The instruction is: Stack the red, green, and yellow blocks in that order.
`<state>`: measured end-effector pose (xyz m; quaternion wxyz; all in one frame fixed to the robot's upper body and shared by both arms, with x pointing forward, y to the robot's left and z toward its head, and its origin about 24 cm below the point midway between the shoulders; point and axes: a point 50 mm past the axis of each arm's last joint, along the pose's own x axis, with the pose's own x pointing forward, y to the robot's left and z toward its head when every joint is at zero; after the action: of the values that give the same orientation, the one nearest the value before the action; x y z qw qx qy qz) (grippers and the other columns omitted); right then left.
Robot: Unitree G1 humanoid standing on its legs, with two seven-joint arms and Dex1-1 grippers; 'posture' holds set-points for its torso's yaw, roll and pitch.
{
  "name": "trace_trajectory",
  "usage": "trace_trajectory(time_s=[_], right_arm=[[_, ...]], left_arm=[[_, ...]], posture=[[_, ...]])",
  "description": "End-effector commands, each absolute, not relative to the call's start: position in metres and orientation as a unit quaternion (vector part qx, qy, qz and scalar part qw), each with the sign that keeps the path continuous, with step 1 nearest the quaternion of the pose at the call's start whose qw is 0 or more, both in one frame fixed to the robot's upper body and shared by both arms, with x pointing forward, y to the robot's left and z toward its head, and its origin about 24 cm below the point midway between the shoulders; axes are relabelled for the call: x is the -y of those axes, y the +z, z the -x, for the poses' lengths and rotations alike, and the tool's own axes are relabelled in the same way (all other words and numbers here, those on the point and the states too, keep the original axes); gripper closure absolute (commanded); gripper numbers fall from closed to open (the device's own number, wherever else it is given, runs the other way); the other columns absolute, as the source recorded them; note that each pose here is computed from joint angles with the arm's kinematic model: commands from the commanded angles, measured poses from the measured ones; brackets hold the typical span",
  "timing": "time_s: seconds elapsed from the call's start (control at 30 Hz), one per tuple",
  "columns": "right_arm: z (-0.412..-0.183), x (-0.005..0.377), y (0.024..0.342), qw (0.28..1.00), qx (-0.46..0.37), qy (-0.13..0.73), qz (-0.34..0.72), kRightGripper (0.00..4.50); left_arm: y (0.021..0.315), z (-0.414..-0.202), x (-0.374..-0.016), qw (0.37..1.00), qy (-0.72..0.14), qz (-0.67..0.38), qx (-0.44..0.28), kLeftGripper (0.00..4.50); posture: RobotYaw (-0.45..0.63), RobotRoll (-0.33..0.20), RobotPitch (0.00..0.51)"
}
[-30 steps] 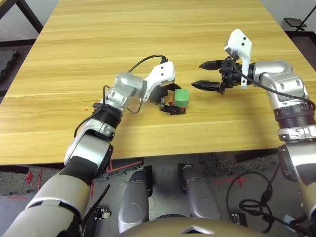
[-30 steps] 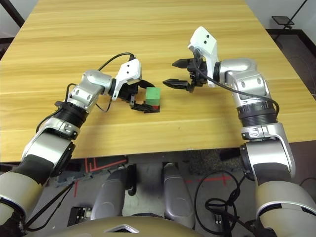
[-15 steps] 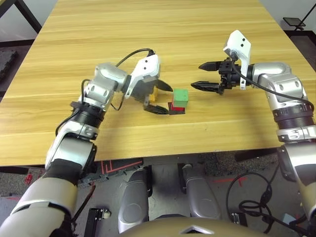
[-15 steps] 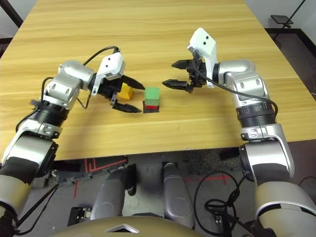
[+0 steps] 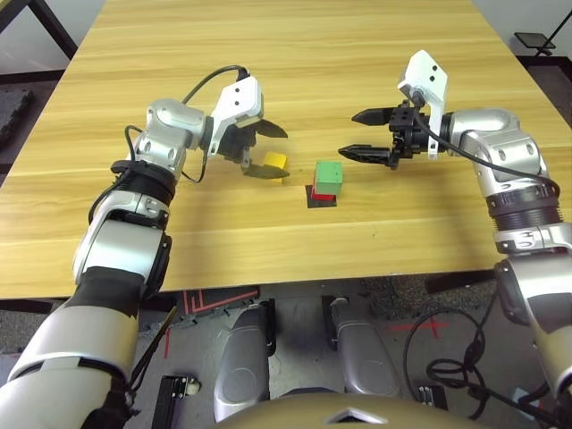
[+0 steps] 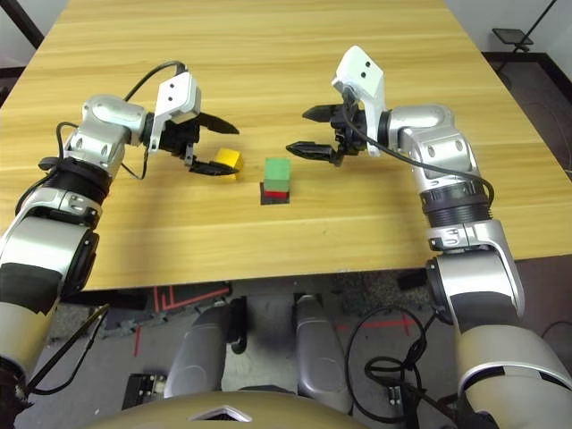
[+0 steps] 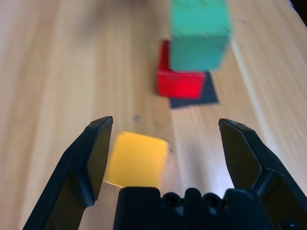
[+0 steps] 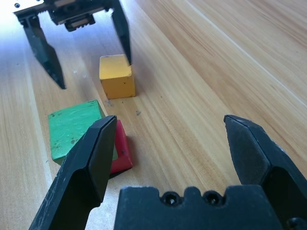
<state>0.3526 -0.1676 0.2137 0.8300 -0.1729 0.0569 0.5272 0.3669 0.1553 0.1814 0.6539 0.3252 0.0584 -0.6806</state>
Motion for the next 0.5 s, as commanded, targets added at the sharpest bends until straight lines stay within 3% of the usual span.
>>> trace_trajectory(time_s=[0.03,0.5], right_arm=[[-0.353,0.168,0.214,0.828,-0.059,0.529,0.178,0.00],[-0.351,0.171,0.213,0.831,-0.061,0.524,0.177,0.00]], left_arm=[[0.172,-0.364,-0.167,0.626,-0.691,-0.351,-0.084,0.01],[0.166,-0.371,-0.153,0.648,-0.676,-0.345,-0.066,0.01]], posture=[[0.19,0.007,0.166],[0.17,0.001,0.174]])
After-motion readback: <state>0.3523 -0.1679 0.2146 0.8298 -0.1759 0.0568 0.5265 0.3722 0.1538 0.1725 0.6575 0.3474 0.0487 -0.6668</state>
